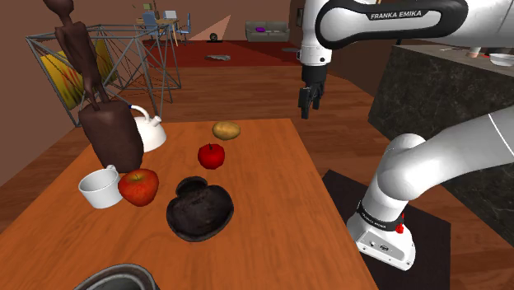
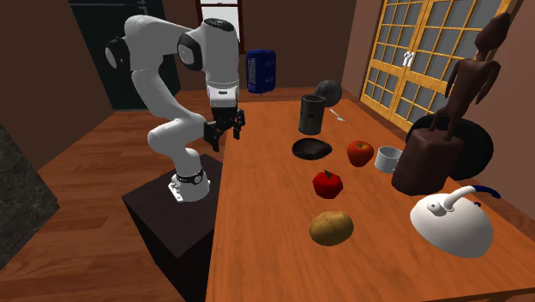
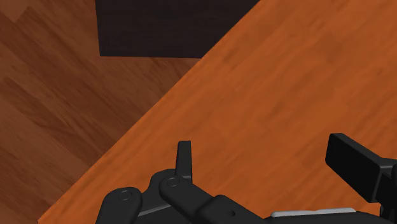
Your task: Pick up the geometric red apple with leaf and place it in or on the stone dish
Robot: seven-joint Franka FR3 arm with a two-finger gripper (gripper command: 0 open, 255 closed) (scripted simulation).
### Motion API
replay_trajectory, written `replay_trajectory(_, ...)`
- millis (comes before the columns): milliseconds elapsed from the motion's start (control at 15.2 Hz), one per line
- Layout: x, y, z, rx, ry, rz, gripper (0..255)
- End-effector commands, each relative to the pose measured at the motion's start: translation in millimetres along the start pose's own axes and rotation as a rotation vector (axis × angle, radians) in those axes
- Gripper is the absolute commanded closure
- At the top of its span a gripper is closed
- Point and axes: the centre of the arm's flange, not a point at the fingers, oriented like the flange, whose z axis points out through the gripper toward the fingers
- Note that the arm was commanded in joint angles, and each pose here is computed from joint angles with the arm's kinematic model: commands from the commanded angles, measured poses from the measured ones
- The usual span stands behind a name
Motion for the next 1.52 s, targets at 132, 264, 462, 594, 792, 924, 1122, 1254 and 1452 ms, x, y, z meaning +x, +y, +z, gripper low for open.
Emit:
replay_trajectory(132,19.7,-15.5,5.3,0.002,0.005,0.003,0)
replay_trajectory(264,39.5,-31.0,10.5,0.003,0.010,0.005,0)
replay_trajectory(462,69.4,-54.1,18.0,0.006,0.017,0.010,0)
replay_trajectory(594,89.3,-69.4,22.9,0.008,0.022,0.012,0)
replay_trajectory(792,119.4,-92.4,29.9,0.010,0.030,0.016,0)
replay_trajectory(924,139.5,-107.6,34.5,0.012,0.035,0.019,0)
replay_trajectory(1122,169.9,-130.4,41.1,0.014,0.042,0.023,0)
replay_trajectory(1254,190.1,-145.5,45.3,0.016,0.047,0.026,0)
replay_trajectory(1452,220.7,-168.1,51.4,0.018,0.054,0.030,0)
